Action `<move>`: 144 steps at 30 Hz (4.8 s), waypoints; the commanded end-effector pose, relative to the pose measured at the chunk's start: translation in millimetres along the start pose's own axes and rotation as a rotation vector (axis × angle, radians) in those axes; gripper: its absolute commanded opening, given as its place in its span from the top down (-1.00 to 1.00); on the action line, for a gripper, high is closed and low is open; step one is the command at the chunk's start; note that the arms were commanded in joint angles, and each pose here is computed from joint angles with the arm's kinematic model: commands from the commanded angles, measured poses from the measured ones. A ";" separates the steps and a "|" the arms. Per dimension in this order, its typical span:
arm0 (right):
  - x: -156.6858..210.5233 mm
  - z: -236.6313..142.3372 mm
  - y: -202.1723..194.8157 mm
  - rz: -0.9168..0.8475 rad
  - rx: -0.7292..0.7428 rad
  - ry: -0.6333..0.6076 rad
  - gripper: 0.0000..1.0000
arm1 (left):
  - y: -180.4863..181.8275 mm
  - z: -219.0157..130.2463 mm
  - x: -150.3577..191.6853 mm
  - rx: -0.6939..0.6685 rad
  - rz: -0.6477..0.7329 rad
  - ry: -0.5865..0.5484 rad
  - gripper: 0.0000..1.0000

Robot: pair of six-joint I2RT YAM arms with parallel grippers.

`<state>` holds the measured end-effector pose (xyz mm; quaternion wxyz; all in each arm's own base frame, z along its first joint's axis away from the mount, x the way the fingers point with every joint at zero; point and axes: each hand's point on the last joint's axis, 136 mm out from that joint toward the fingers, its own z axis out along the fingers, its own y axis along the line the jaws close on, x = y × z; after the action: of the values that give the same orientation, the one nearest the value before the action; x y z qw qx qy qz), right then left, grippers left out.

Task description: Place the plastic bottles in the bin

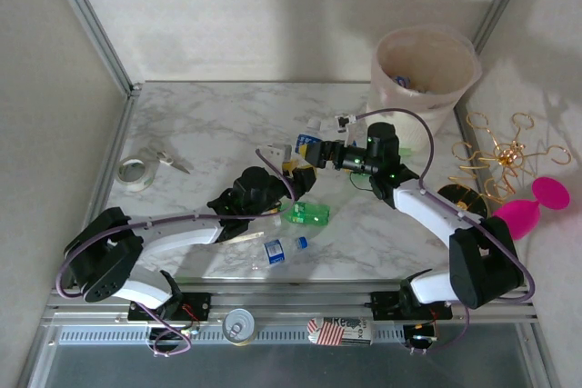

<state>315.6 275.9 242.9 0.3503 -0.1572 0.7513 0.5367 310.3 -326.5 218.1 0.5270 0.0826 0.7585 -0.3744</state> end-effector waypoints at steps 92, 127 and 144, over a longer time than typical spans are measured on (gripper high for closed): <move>-209.0 -155.6 -16.2 -0.352 0.751 -0.567 -0.98 | 158.8 -118.0 -33.4 -0.377 -0.387 -0.376 -0.99; 5.4 -87.4 -226.6 -0.164 1.096 0.148 -0.98 | 158.4 -80.0 -15.4 -0.366 -0.397 -0.226 -0.99; 34.9 -93.2 -214.7 -0.038 1.050 0.171 -0.97 | 163.2 -82.2 -12.7 -0.374 -0.403 -0.231 -0.99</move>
<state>405.6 113.4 86.3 0.3468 -0.0300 0.9361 0.0515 335.9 -156.9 159.8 0.5259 -0.2033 0.7567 -0.3308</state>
